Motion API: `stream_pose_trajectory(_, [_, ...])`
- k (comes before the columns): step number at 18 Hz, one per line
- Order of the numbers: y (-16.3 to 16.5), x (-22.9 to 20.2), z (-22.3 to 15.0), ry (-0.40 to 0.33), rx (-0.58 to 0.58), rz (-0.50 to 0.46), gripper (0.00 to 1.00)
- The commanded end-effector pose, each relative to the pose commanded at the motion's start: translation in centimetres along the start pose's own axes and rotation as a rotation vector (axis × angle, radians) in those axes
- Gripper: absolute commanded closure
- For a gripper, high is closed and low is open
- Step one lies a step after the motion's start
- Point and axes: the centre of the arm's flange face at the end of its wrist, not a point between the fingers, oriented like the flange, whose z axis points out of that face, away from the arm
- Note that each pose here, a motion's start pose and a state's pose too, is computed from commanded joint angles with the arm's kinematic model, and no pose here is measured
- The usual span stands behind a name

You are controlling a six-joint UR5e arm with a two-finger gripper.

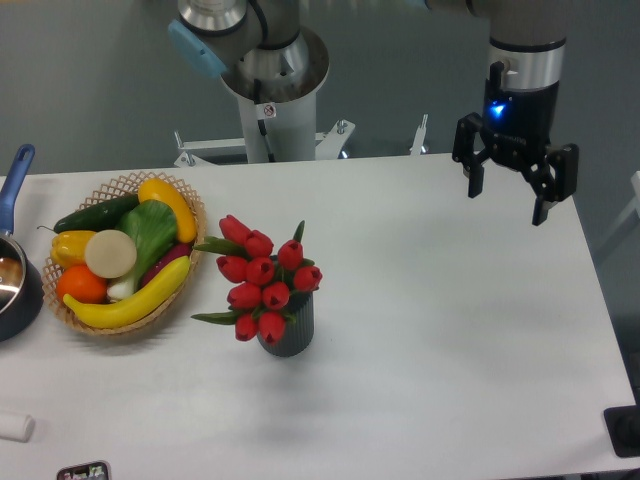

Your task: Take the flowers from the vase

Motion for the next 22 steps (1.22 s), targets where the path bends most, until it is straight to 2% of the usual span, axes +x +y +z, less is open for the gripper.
stream_pose_trajectory(4, [-0.1, 0.3, 0.1, 0.003, 0.002, -0.007, 0.0])
stream_pose_trajectory(7, [1.5, 0.6, 0.6, 0.016, -0.001, -0.034, 0.0])
stream_pose_trajectory(10, [1.7, 0.7, 0.5, 0.009, 0.018, -0.043, 0.0])
stream_pose_trajectory(16, [1.2, 1.1, 1.4, 0.029, 0.061, -0.154, 0.0])
stream_pose_trajectory(20, [0.0, 1.3, 2.1, 0.054, 0.138, -0.279, 0.0])
stream_pose_trajectory(22, [-0.6, 1.3, 2.2, 0.064, 0.193, -0.301, 0.0])
